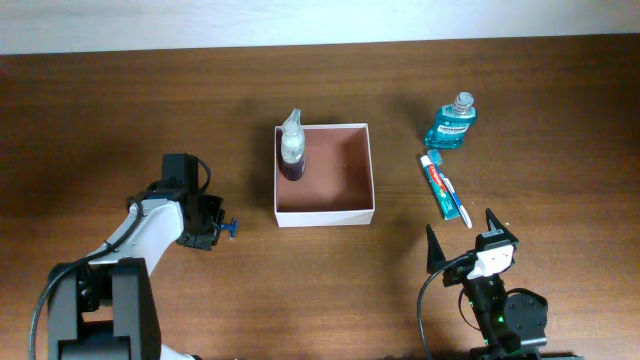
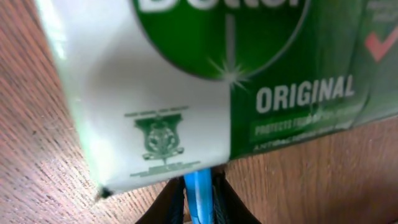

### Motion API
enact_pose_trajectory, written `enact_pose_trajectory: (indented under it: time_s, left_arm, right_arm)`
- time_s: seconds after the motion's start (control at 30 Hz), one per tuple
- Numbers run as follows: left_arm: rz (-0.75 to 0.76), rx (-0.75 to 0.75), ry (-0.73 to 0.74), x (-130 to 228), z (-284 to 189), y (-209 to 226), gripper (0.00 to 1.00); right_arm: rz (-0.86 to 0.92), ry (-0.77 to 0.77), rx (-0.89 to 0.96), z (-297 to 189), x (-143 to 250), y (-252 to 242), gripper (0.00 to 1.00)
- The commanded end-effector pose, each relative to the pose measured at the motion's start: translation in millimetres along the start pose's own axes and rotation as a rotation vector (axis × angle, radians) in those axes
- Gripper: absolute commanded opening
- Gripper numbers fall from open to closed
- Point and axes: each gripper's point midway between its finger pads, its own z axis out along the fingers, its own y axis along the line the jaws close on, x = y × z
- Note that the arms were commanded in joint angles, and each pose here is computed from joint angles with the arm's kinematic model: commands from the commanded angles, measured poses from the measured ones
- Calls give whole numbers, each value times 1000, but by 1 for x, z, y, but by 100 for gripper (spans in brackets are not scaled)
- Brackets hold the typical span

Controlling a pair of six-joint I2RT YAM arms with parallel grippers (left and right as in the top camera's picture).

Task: Pack container
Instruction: 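Move the left gripper over the blue razor beside the soap bar, then lower the left gripper and close it on the blue razor handle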

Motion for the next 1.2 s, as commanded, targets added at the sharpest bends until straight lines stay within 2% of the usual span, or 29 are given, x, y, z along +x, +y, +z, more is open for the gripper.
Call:
enact_pose_trajectory:
  time_s: [0.0,0.07,0.3,0.53,1.1,1.17]
  left_arm:
    - [68,-7,75,12,4,5,13]
    - [70,3,106,18,4,3,10]
    - [71,32,182,31,1,-2,8]
    - [159,94,199,35,-12,-12,6]
    - [249,397,89,37,-105,-50,8]
    - [257,428,94,40,-114,-52,12]
  right_arm:
    - [1,4,2,0,2,-1,99]
    - [1,4,2,0,2,-1,99]
    - [1,4,3,0,2,-1,99]
    - [1,4,2,0,2,-1,99]
    - [1,4,2,0,2,-1,99]
    - [1,4,3,0,2,-1,99]
